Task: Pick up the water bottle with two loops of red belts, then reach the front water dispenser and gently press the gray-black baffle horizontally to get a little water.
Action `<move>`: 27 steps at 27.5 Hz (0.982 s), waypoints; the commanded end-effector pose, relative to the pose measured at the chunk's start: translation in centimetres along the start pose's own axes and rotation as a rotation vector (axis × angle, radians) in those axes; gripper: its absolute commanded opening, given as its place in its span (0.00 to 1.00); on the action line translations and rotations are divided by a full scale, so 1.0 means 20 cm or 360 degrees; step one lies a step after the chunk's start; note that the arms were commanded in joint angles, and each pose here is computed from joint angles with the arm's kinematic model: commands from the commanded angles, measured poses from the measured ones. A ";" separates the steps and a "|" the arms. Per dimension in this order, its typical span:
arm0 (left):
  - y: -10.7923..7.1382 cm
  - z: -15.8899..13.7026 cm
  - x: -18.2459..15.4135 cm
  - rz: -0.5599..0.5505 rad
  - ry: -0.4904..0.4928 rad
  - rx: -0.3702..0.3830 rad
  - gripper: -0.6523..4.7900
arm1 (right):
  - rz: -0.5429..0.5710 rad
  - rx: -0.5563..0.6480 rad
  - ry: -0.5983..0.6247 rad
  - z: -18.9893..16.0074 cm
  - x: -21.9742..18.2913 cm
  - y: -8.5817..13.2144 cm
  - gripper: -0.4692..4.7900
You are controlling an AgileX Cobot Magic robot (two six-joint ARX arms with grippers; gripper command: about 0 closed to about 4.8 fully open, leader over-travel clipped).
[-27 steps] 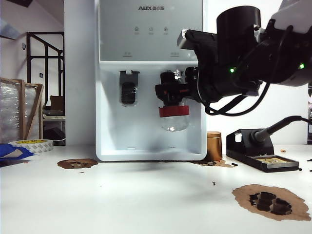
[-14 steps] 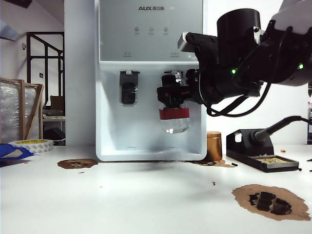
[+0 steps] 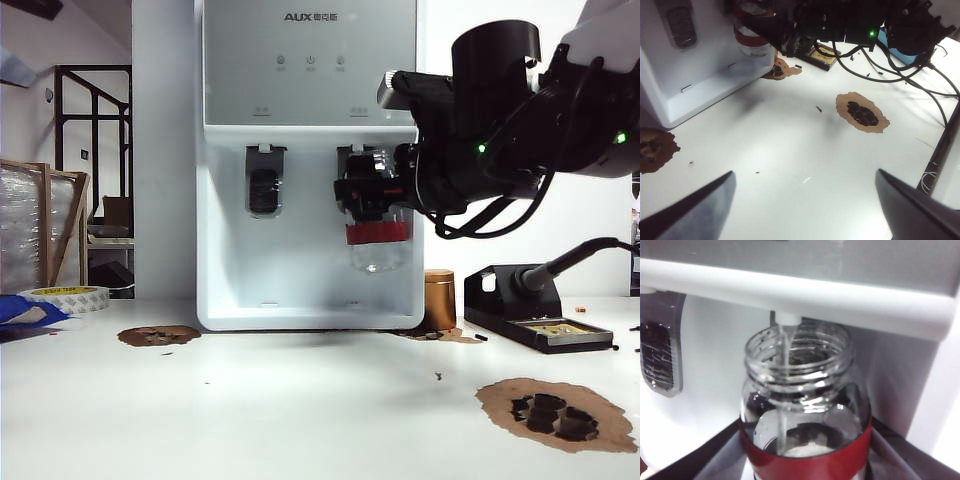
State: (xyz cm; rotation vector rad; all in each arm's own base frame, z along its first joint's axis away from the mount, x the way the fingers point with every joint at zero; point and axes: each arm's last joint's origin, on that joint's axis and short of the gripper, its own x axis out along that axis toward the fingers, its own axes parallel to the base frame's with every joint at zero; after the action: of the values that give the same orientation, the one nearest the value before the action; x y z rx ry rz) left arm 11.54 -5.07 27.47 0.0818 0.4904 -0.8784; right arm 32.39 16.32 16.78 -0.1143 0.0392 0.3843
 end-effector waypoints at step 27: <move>0.01 0.01 0.00 0.0036 -0.0007 0.0053 1.00 | 0.0878 0.0176 -0.0087 0.11 -0.18 0.19 0.09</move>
State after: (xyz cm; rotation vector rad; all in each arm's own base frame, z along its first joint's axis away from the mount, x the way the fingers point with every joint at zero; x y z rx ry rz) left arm 11.62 -5.04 27.42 0.1115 0.4843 -0.8631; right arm 28.03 18.73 17.75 -0.0026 0.0823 0.8587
